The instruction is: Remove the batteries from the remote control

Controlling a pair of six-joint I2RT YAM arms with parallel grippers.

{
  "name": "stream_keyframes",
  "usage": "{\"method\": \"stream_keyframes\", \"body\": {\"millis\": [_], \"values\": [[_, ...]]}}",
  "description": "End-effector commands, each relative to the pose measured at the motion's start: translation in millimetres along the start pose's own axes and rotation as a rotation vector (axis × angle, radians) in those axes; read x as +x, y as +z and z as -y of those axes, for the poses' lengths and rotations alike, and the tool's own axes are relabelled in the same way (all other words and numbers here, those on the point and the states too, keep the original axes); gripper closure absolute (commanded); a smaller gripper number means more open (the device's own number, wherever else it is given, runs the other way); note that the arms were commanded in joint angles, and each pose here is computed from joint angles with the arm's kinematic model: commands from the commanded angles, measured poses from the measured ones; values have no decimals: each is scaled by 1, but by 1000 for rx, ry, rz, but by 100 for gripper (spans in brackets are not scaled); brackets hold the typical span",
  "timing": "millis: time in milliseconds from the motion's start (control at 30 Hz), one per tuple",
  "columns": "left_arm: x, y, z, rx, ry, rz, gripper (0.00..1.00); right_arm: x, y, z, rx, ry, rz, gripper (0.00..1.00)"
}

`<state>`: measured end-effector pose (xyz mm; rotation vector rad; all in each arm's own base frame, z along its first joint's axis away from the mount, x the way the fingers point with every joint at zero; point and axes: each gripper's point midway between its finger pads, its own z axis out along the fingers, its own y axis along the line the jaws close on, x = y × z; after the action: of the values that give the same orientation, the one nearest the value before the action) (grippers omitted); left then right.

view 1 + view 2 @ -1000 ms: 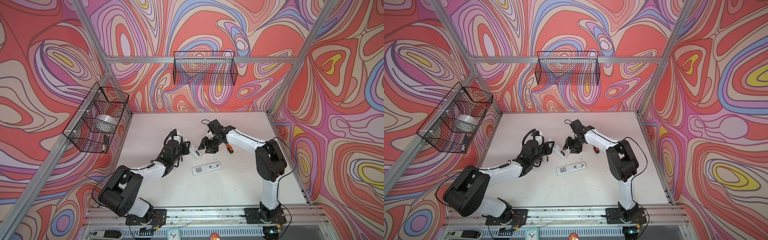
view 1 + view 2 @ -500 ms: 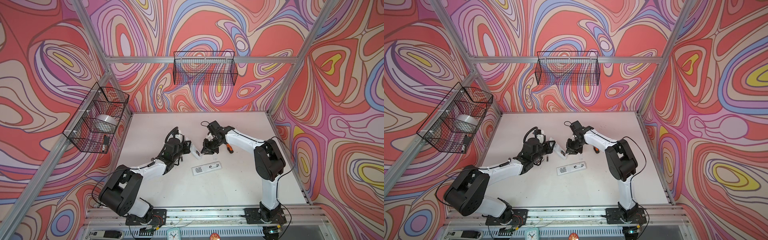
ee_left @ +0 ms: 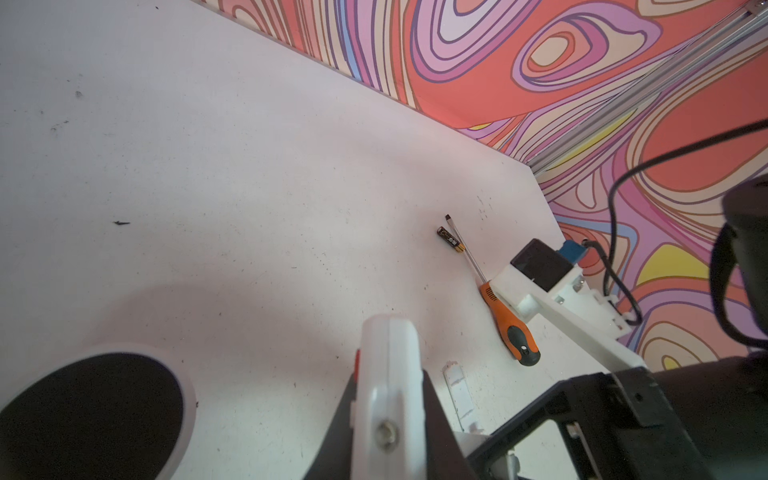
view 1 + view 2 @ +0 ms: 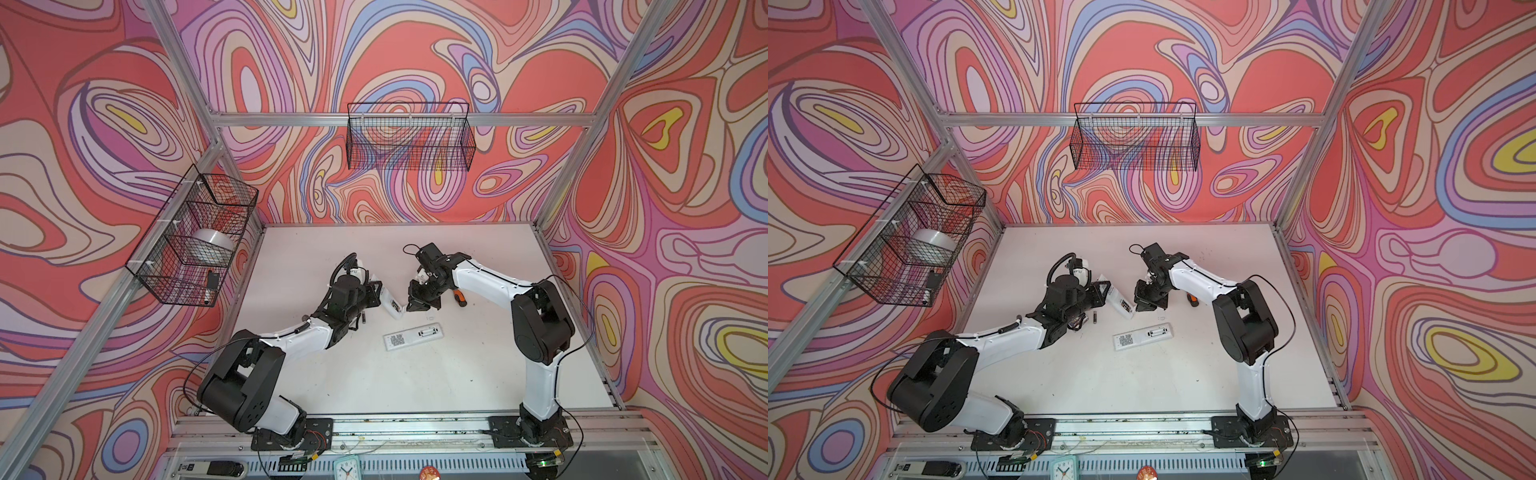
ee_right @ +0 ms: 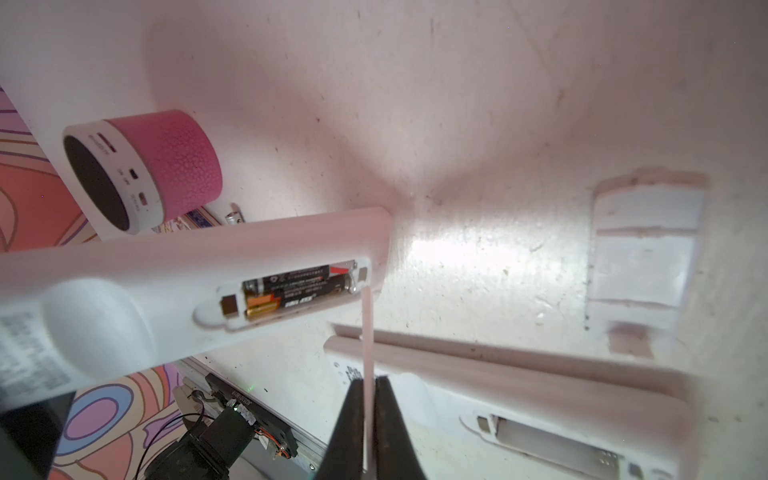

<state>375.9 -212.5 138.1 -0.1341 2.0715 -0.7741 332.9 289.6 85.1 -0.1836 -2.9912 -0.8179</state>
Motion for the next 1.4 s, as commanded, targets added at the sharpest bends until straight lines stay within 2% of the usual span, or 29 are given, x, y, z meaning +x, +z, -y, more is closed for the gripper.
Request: {"method": "stream_keyframes", "body": {"millis": [0,100,200,400,467,500,600,700,767,833,933,1000,1100,1367], "values": [[17,-2,-19,-80,35,-69,100,0,-21,-3,21,-39,48,84],[16,-3,-20,-88,40,-66,100,0,-24,0,43,-44,50,62],[16,-5,-20,-92,47,-68,100,-1,-28,2,61,-49,60,45],[16,-6,-17,-83,38,-79,100,-6,-39,-2,50,-77,100,21],[15,-8,-15,-68,32,-83,100,-8,-44,-4,47,-96,118,4],[13,-9,-13,-62,26,-87,100,-9,-49,-6,46,-108,133,2],[1,-17,-13,-45,-41,-88,100,-14,-69,-11,13,-150,196,2],[-18,-27,-11,13,-199,-106,100,-17,-98,-22,-57,-222,277,2],[-28,-31,-6,79,-331,-168,100,-13,-113,-35,-131,-312,287,2],[-32,-34,6,160,-415,-267,100,-4,-123,-45,-161,-415,269,2],[-30,-38,33,288,-446,-396,100,15,-125,-50,-181,-528,180,4],[-29,-42,43,334,-478,-437,100,26,-122,-50,-160,-594,139,5],[-31,-48,51,367,-513,-449,100,37,-117,-48,-127,-653,106,6],[-26,-56,62,410,-567,-464,100,56,-95,-61,-133,-702,66,9]]}}
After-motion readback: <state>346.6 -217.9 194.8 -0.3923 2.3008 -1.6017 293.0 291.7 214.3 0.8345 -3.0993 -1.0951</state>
